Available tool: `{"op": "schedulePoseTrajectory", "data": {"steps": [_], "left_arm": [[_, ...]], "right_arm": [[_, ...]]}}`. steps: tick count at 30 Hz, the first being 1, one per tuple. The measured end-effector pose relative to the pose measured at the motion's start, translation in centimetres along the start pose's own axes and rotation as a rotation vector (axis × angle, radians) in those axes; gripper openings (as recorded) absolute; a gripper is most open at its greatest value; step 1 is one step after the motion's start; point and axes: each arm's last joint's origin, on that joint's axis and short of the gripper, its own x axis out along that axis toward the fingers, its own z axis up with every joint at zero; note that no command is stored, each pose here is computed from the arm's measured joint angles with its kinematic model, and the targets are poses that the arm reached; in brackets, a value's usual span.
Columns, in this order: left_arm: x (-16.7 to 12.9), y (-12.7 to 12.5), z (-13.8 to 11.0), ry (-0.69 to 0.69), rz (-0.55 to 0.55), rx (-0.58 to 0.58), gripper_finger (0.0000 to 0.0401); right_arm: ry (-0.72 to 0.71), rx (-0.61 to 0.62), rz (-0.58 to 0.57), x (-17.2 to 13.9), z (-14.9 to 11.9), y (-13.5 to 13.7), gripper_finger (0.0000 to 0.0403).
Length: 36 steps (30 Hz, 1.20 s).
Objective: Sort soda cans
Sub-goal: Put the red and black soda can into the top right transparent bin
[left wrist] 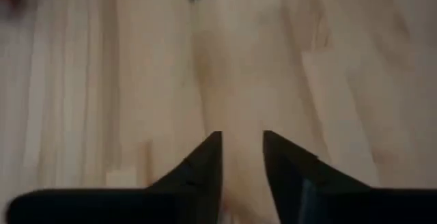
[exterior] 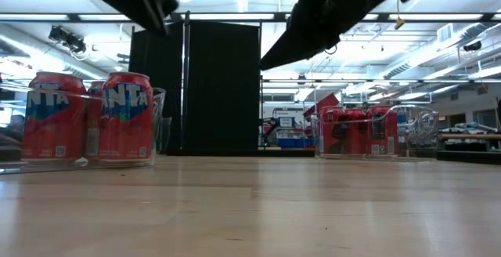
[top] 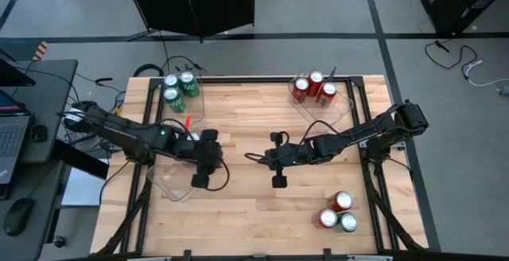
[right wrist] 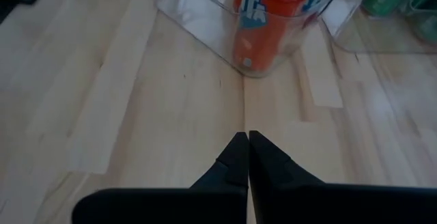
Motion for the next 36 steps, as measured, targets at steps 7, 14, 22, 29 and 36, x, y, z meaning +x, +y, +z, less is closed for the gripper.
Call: {"op": "schedulePoseTrajectory", "data": {"steps": [7,14,22,29,36], "left_arm": [[3.7,0.9,-0.6,-0.358,-0.147,0.042,0.0031],[4.2,2.9,-1.0,-0.744,-0.3,0.088,0.0005],[4.2,3.2,-1.2,-0.793,-0.285,0.106,0.0007],[4.2,3.3,-1.2,-0.791,-0.273,0.101,0.0007],[4.3,3.4,-1.3,-0.777,-0.247,0.089,0.0007]], "right_arm": [[-0.057,0.043,0.008,-0.6,-1.0,-0.1,0.0],[-0.082,0.064,0.043,-3.8,-0.4,0.5,0.0],[0.01,0.215,0.16,-9.7,-0.7,3.3,0.0008],[0.193,0.387,0.186,-13.4,0.0,6.3,0.0074],[0.381,0.474,0.161,-15.3,1.1,9.0,0.0183]]}}
